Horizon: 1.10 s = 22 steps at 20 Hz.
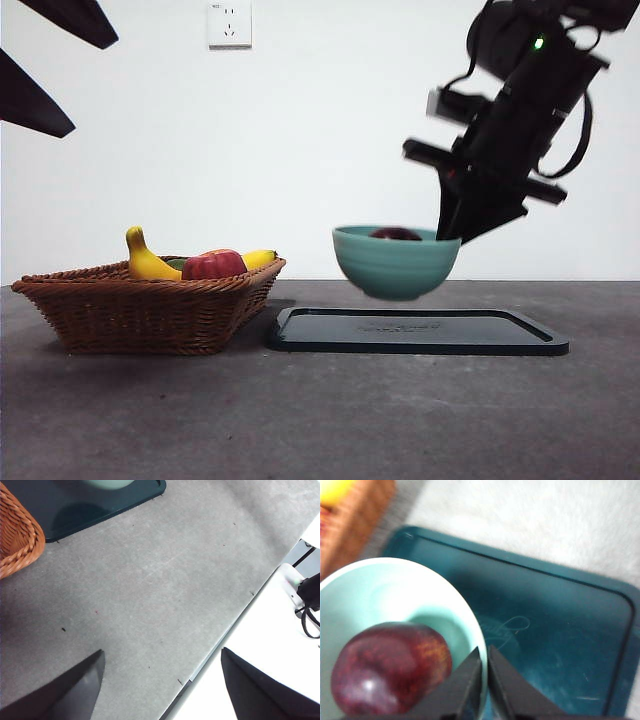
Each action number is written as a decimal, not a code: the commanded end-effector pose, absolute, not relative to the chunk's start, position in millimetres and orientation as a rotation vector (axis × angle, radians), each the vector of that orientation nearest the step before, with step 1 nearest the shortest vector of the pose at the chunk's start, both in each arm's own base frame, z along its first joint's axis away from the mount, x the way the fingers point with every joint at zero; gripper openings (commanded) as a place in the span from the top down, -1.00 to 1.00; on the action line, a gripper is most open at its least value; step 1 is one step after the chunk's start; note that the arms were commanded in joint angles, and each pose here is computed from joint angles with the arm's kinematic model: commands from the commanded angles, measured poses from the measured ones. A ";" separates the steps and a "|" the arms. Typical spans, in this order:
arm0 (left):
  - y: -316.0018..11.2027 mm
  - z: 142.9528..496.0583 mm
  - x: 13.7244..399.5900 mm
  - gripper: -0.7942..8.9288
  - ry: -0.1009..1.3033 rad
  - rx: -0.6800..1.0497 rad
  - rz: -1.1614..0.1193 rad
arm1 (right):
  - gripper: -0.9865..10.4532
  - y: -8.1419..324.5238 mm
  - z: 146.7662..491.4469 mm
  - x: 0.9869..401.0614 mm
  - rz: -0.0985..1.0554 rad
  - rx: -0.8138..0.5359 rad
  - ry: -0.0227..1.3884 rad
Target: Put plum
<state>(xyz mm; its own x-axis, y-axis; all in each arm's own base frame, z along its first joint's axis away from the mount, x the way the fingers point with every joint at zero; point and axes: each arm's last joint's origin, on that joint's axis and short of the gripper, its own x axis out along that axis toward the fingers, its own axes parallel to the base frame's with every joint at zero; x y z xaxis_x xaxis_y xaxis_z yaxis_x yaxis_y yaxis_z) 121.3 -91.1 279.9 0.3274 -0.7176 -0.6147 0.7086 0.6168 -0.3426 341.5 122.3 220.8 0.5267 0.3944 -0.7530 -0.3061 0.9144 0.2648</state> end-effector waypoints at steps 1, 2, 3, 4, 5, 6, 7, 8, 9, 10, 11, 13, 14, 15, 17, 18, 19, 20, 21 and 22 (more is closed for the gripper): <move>-92.7 282.1 121.4 0.07 0.803 -0.006 -0.950 | 0.81 127.8 209.4 354.6 0.418 0.110 0.938; -92.6 281.9 121.3 0.07 0.807 -0.005 -0.949 | 0.81 128.4 203.5 357.9 0.415 0.104 0.948; -92.4 281.5 121.0 0.07 0.812 -0.005 -0.949 | 0.81 129.1 199.2 360.0 0.415 0.102 0.951; -92.2 281.2 120.7 0.07 0.818 -0.007 -0.947 | 0.81 129.5 195.8 361.6 0.414 0.102 0.953; -92.0 280.7 120.3 0.07 0.826 -0.007 -0.945 | 0.81 129.9 193.2 362.6 0.414 0.101 0.957; -91.8 280.3 120.0 0.07 0.833 -0.007 -0.944 | 0.81 129.9 191.1 363.2 0.415 0.097 0.961; -91.7 280.1 119.8 0.07 0.835 -0.007 -0.944 | 0.81 130.0 189.3 363.5 0.415 0.095 0.966; -91.7 280.1 119.9 0.07 0.835 -0.007 -0.944 | 0.81 130.1 189.0 363.2 0.416 0.094 0.970; -91.7 280.0 119.9 0.07 0.835 -0.007 -0.944 | 0.81 130.1 188.7 363.0 0.417 0.095 0.974; -91.7 280.2 119.9 0.07 0.834 -0.007 -0.944 | 0.81 130.1 188.8 362.8 0.418 0.096 0.975; -91.8 280.2 119.9 0.07 0.833 -0.007 -0.944 | 0.77 130.0 188.7 362.6 0.418 0.096 0.978; -91.8 280.2 119.9 0.07 0.833 -0.007 -0.944 | 0.56 129.9 188.7 362.3 0.415 0.099 0.982; -91.8 280.2 119.9 0.07 0.833 -0.007 -0.944 | 0.52 129.7 190.4 361.8 0.414 0.100 0.978; -91.8 280.2 119.9 0.07 0.833 -0.007 -0.944 | 0.52 129.5 193.4 361.3 0.413 0.104 0.971; -91.8 280.3 120.0 0.07 0.833 -0.007 -0.944 | 0.52 128.1 206.1 358.2 0.410 0.103 0.935; -91.8 280.3 120.0 0.07 0.833 -0.007 -0.944 | 0.52 126.8 216.6 355.1 0.406 0.101 0.909; -91.8 280.3 120.0 0.07 0.833 -0.007 -0.944 | 0.52 125.2 228.0 350.9 0.404 0.101 0.882; -91.8 280.3 120.0 0.07 0.832 -0.007 -0.944 | 0.52 123.5 239.5 345.9 0.409 0.103 0.857; -91.8 280.3 120.0 0.07 0.832 -0.006 -0.944 | 0.52 120.9 253.5 338.4 0.413 0.104 0.834; -91.9 280.5 120.1 0.07 0.830 -0.007 -0.945 | 0.52 118.5 265.1 331.2 0.419 0.102 0.816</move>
<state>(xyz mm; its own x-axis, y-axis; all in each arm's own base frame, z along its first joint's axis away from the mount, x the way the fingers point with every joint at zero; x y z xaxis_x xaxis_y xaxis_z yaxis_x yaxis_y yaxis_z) 119.6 -90.0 277.8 0.3108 -0.7072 -0.6350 0.6992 0.6227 -0.3512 326.5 115.9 263.5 0.6025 0.3982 -0.6917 -0.3175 0.9147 0.2500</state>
